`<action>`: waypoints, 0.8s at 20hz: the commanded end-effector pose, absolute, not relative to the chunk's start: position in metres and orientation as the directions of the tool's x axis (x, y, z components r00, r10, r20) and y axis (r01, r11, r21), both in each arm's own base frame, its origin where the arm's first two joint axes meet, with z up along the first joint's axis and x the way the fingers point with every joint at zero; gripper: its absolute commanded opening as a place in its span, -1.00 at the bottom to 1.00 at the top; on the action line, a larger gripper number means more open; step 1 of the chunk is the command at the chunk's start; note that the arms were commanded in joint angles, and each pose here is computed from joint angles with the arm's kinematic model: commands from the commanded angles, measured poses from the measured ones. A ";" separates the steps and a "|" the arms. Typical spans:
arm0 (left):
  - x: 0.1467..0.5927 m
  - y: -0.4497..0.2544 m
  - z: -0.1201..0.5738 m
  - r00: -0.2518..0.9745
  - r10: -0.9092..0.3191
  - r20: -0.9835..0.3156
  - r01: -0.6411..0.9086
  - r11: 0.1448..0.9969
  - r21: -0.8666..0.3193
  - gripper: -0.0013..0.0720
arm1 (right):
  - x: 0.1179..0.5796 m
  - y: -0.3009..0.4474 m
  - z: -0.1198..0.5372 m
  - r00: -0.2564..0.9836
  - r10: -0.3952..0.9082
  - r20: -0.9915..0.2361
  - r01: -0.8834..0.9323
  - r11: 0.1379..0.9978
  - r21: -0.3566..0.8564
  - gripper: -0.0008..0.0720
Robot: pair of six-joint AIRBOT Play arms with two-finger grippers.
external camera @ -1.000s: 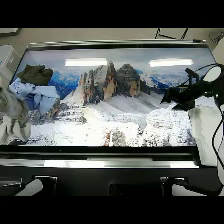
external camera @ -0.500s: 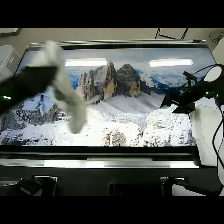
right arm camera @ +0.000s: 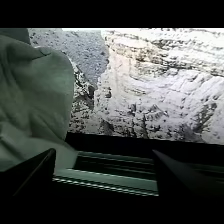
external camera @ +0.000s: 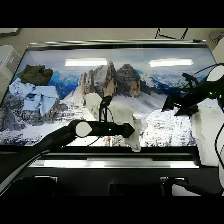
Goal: Fold the clothes and pants, and hang the long-sleeved shirts on hangers.
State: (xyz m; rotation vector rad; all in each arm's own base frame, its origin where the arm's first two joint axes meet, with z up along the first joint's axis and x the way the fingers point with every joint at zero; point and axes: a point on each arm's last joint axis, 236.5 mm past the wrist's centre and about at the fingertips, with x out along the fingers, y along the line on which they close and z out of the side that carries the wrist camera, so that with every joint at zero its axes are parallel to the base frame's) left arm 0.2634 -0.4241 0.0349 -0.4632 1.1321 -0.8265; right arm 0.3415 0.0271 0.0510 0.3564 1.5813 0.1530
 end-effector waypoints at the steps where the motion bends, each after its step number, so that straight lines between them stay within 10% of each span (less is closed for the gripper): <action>1: 0.278 -0.399 0.044 0.093 -0.742 -0.664 0.440 0.629 -0.641 0.79 | 0.346 0.028 0.052 0.014 0.322 -0.947 0.117 0.940 0.322 0.89; 8: 0.318 -0.200 0.003 0.026 -0.557 -0.830 0.127 0.825 -0.550 0.78 | 0.280 0.077 -0.003 -0.155 0.514 -0.844 0.135 0.857 0.497 0.96; 16: 0.278 -0.242 -0.088 0.061 -0.632 -0.772 0.008 0.774 -0.633 0.77 | 0.195 0.130 -0.070 -0.228 0.699 -0.678 0.292 0.713 0.637 0.94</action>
